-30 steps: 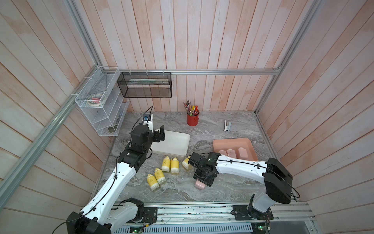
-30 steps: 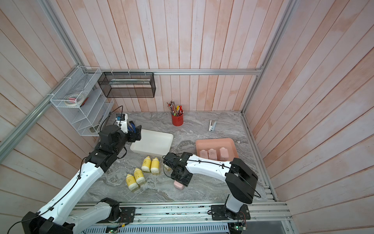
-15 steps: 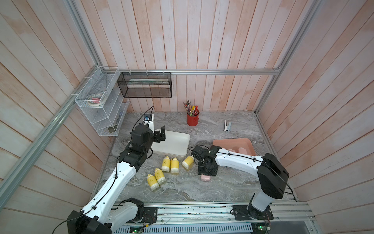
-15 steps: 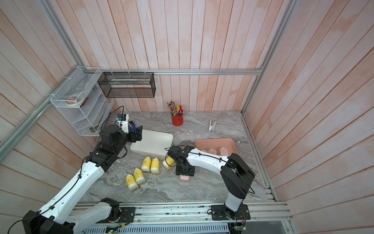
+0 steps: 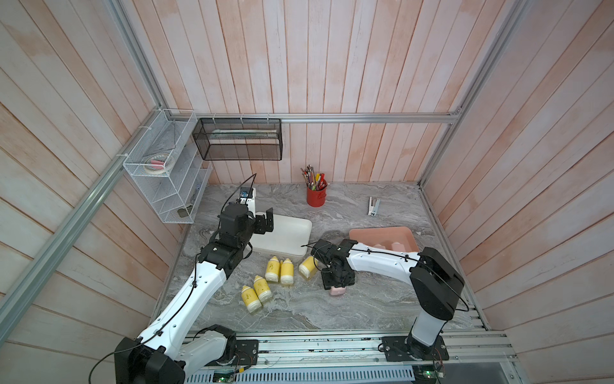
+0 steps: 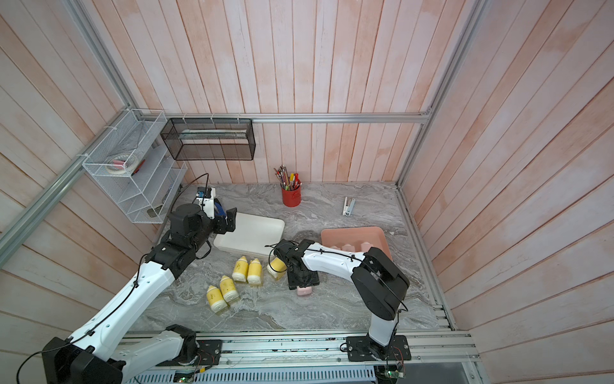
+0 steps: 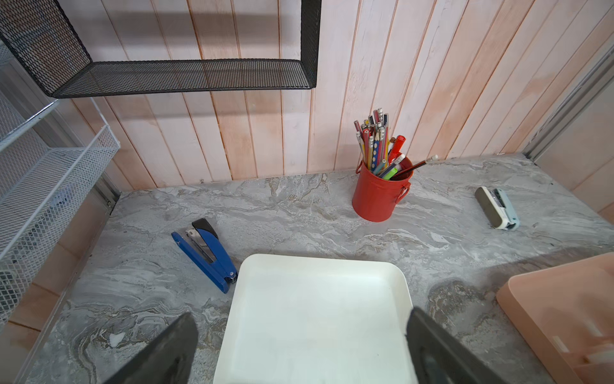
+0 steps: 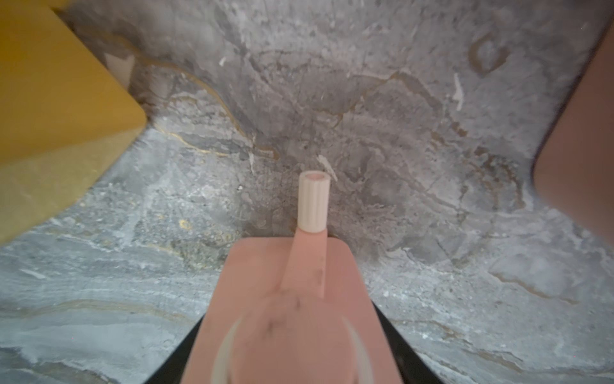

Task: Place the pencil sharpeners by color into the storage box
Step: Pick up the pencil sharpener from the center of the board.

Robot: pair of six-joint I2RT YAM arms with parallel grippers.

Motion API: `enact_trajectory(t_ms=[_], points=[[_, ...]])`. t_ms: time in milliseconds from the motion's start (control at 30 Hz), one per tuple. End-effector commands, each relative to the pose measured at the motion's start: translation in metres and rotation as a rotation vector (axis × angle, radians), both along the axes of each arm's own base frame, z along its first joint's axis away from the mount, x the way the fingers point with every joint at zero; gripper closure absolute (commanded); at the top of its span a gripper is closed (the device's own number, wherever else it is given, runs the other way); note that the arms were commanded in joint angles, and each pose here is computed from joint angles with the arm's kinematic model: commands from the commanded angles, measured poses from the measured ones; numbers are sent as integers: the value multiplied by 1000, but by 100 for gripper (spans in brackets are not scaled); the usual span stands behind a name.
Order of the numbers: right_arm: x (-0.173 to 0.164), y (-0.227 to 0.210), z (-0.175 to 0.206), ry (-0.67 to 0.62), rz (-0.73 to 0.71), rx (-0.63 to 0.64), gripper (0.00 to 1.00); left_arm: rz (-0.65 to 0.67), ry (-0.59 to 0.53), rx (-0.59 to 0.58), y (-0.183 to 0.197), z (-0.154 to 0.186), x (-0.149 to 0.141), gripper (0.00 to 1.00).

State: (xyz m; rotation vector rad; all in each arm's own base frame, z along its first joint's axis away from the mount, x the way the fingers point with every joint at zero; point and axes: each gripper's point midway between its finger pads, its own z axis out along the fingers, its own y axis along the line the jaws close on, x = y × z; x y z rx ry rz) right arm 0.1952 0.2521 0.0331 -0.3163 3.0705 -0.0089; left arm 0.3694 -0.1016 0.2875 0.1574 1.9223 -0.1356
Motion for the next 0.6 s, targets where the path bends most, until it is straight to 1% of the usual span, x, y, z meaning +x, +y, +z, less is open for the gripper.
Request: enact_trajectory(t_ms=[0, 167, 433, 567], points=[[0, -6, -6, -6, 28, -26, 36, -16, 8, 0, -4, -2, 1, 0], [1, -9, -2, -33, 12, -20, 38, -16, 14, 2, -5, -4, 2, 0], [11, -7, 27, -89, 45, -10, 41, -26, 26, 3, -7, -7, 3, 0], [10, -5, 25, -79, 58, -4, 40, -28, 28, 2, -7, -7, 3, 0]])
